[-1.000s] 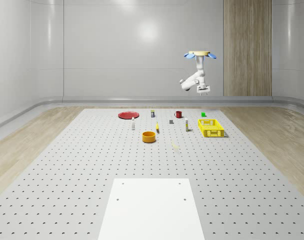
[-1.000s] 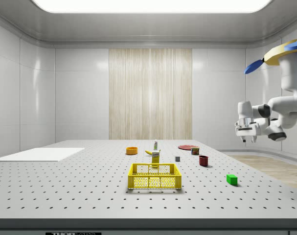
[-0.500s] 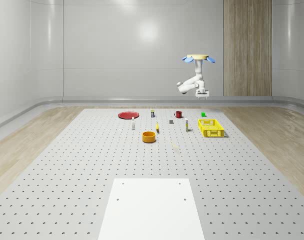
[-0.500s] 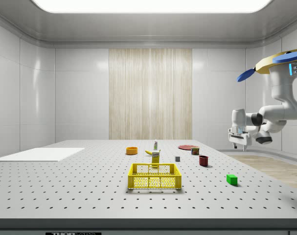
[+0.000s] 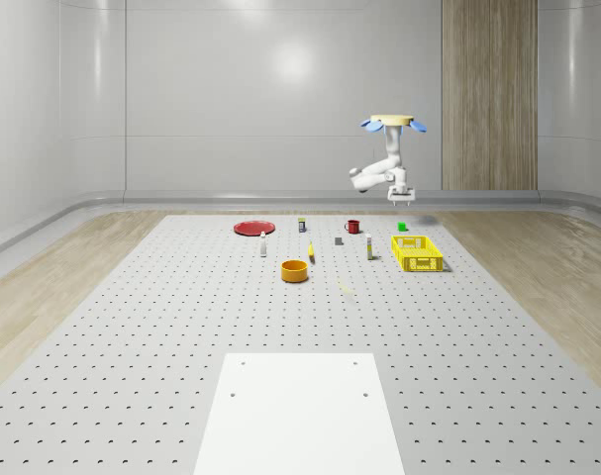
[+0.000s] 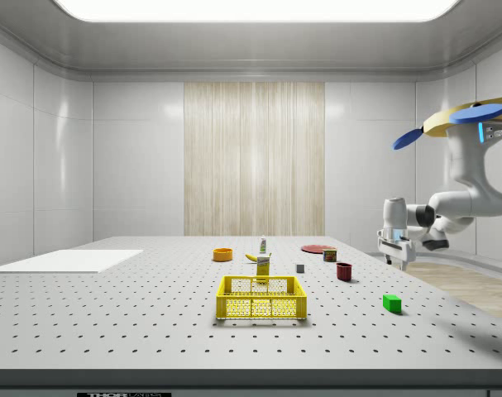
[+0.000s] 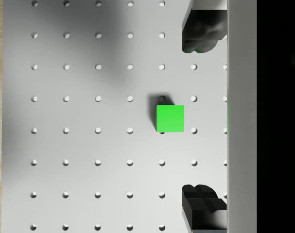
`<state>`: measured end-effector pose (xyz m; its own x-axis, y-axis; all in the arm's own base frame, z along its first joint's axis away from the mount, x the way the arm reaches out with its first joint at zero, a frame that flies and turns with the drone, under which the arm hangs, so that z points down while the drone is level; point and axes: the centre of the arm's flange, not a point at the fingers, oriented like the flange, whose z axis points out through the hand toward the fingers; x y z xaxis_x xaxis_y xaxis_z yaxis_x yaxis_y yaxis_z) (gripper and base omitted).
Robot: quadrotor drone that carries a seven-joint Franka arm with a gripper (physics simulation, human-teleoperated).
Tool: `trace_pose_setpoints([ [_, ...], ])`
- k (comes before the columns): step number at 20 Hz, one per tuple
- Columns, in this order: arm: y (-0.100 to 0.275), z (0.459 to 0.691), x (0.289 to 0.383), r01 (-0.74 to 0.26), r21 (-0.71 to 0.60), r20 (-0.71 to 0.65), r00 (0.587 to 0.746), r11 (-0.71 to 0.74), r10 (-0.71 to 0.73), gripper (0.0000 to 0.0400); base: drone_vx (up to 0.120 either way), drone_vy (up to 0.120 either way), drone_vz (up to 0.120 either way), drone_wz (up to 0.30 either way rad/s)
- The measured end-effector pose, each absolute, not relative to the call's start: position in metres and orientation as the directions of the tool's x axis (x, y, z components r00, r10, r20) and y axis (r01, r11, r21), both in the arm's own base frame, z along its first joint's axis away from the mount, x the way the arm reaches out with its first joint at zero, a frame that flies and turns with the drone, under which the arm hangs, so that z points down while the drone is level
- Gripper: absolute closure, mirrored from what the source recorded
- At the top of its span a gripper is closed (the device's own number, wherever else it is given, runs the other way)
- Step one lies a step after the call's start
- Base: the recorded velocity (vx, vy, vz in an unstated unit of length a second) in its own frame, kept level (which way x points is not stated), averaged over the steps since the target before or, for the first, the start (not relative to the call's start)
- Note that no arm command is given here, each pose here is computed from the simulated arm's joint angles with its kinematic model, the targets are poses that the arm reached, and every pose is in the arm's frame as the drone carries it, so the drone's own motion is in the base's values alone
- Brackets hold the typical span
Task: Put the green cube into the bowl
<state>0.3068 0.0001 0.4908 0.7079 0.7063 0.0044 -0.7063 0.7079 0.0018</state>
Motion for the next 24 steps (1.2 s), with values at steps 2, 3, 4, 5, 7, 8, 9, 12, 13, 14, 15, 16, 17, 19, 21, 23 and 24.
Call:
trace_pose_setpoints([
  [2,0.000,0.491,0.3068,-0.706,0.001,0.004,0.708,0.708,0.706,0.0000,0.000,0.000,-0.120,0.000],
  [3,0.000,0.491,0.3068,-0.706,0.001,0.003,0.708,0.708,0.706,0.0000,0.000,0.000,-0.120,0.000],
  [4,0.000,0.491,0.3068,-0.706,0.001,0.003,0.708,0.708,0.706,0.0000,0.000,0.000,-0.120,0.000],
  [5,0.000,0.491,0.3068,-0.706,0.001,0.003,0.708,0.708,0.706,0.0000,0.120,0.000,-0.120,0.000],
  [7,0.000,0.491,0.3068,-0.706,0.000,0.003,0.708,0.708,0.706,0.0000,0.100,0.000,-0.120,0.000],
  [8,0.000,0.491,0.3068,-0.706,0.000,0.003,0.708,0.708,0.706,0.0000,0.000,0.000,-0.120,0.000],
  [9,0.000,0.491,0.3068,-0.706,0.000,0.003,0.708,0.708,0.706,0.0000,0.000,0.000,-0.120,0.000],
  [12,0.000,0.491,0.3068,-0.706,0.000,0.002,0.708,0.708,0.706,0.0000,0.000,0.000,-0.120,0.000],
  [13,0.000,0.491,0.3068,-0.706,0.000,0.002,0.708,0.708,0.706,0.0000,0.000,0.000,-0.120,0.000],
  [14,0.000,0.491,0.3068,-0.706,0.000,0.002,0.708,0.708,0.706,0.0000,0.000,0.000,-0.120,0.000],
  [15,0.000,0.491,0.3068,-0.706,0.000,0.002,0.708,0.708,0.706,0.0000,0.000,0.000,-0.120,0.000],
  [16,0.000,0.491,0.3068,-0.706,0.000,0.002,0.708,0.708,0.706,0.0000,0.000,0.000,-0.120,0.000],
  [17,0.000,0.491,0.3068,-0.706,0.000,0.002,0.708,0.708,0.706,0.0000,0.000,0.000,-0.080,0.000],
  [19,0.000,0.494,0.3068,-0.706,0.000,0.002,0.708,0.708,0.706,0.0000,0.000,0.000,0.000,0.000],
  [21,0.000,0.500,0.3068,-0.707,0.000,0.002,0.708,0.708,0.707,0.0000,0.000,0.000,0.000,0.000],
  [23,0.000,0.507,0.3068,-0.707,0.000,0.002,0.708,0.708,0.707,0.0000,0.000,0.000,0.000,0.000],
  [24,0.000,0.511,0.3068,-0.707,0.000,0.002,0.708,0.708,0.707,0.0000,0.000,0.000,0.000,0.000],
])
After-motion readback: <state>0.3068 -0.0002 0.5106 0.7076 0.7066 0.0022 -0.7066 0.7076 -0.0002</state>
